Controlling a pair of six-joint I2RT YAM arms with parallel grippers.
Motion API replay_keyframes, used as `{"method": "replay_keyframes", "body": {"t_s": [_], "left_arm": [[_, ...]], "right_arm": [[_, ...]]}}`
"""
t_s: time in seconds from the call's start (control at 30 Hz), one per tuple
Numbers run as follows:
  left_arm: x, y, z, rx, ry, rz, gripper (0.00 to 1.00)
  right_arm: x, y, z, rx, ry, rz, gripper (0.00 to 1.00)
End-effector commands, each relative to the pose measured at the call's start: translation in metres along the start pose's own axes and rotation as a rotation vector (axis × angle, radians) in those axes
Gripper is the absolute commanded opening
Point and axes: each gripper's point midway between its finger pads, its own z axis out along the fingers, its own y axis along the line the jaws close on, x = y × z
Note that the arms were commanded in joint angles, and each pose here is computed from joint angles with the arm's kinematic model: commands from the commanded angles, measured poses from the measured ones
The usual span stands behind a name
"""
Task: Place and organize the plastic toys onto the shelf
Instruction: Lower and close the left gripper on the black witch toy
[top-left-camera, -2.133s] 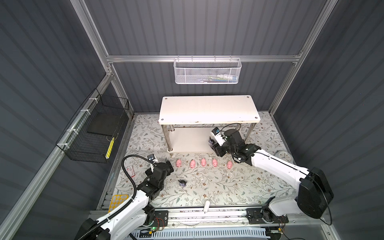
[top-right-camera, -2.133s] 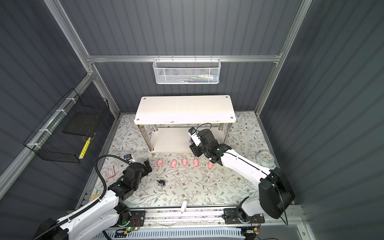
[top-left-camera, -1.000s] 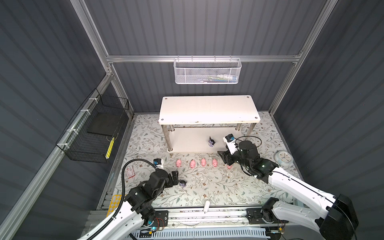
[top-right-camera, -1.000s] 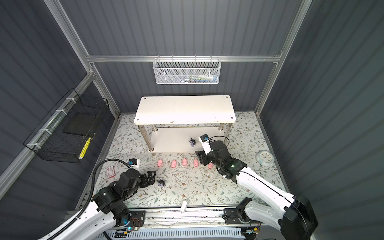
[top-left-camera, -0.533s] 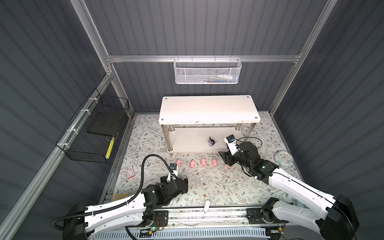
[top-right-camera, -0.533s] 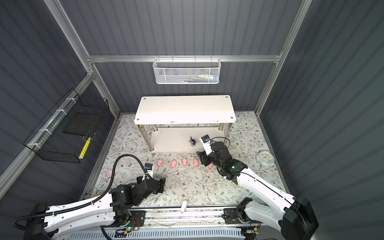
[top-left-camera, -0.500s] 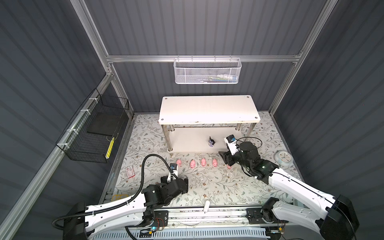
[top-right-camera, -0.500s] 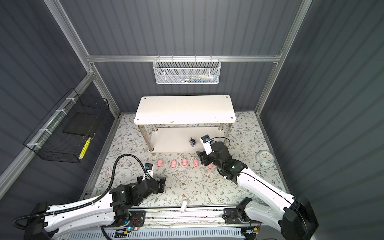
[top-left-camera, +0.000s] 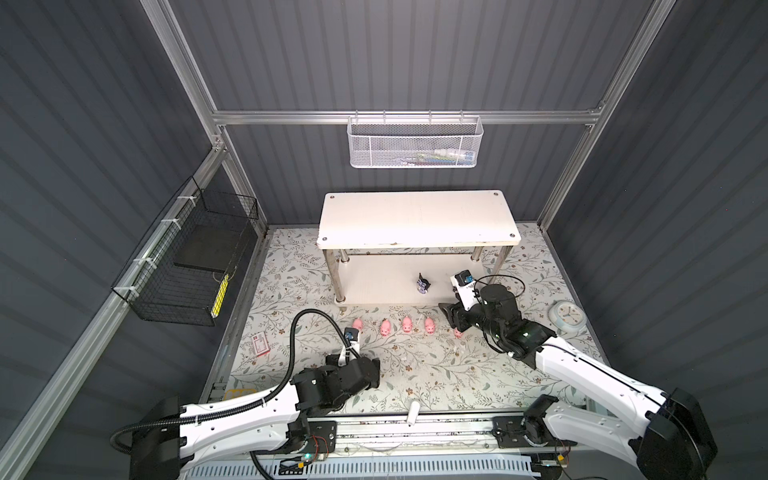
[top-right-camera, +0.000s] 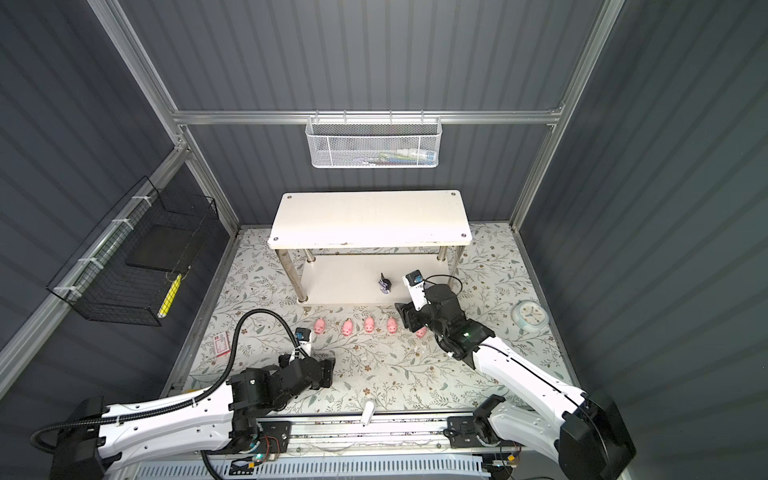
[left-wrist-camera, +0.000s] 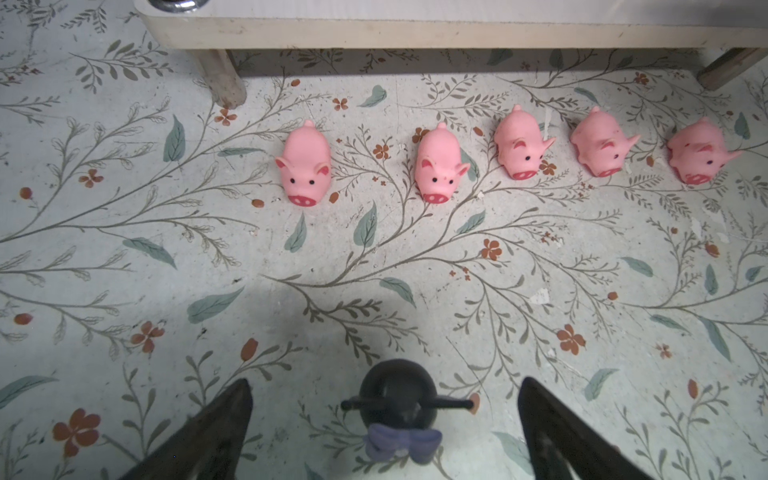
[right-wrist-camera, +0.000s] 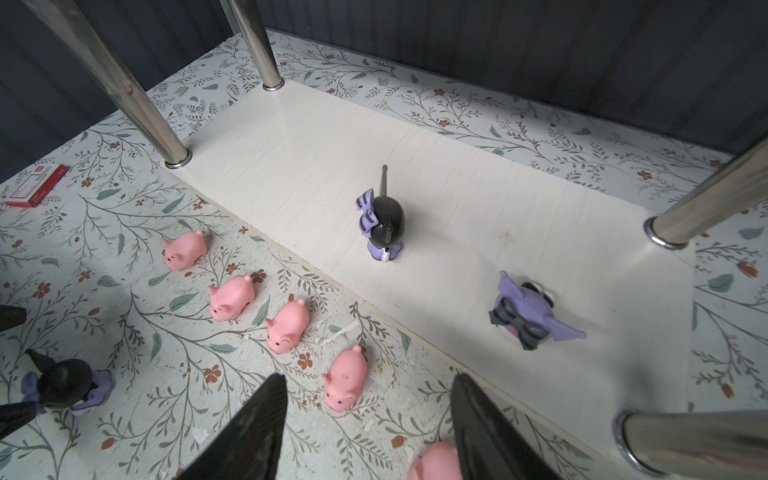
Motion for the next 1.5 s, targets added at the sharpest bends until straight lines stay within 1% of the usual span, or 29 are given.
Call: {"method": "replay_keyframes", "body": {"t_s": [0.0, 0.4, 0.63, 0.73, 0.9, 1.13, 1.47], "left_arm": [[0.011, 0.002, 0.003, -0.01, 0.038, -0.002, 1.0], [0.031, 0.007, 0.014, -0.029, 0.088, -0.004, 1.0], [0.032, 0.003, 0.019, -0.021, 0.087, 0.012, 0.99], [0.032, 0.003, 0.021, -0.019, 0.077, 0.015, 0.95], [0.034, 0.004, 0.023, -0.018, 0.072, 0.01, 0.87], [0.037, 0.003, 0.027, -0.019, 0.075, 0.02, 0.82], [0.038, 0.002, 0.03, -0.02, 0.075, 0.033, 0.66]], "right_arm": [[0.001, 0.0, 0.001, -0.008, -0.008, 0.017, 0.65], [0.004, -0.002, 0.002, -0.012, -0.005, 0.026, 0.65], [0.004, -0.002, 0.004, -0.016, -0.004, 0.03, 0.65], [0.003, -0.001, 0.004, -0.02, -0.006, 0.03, 0.65], [0.002, -0.001, 0.005, -0.024, -0.004, 0.03, 0.65], [0.001, -0.001, 0.007, -0.029, -0.003, 0.031, 0.65], [0.001, -0.001, 0.007, -0.03, -0.001, 0.033, 0.65]]}}
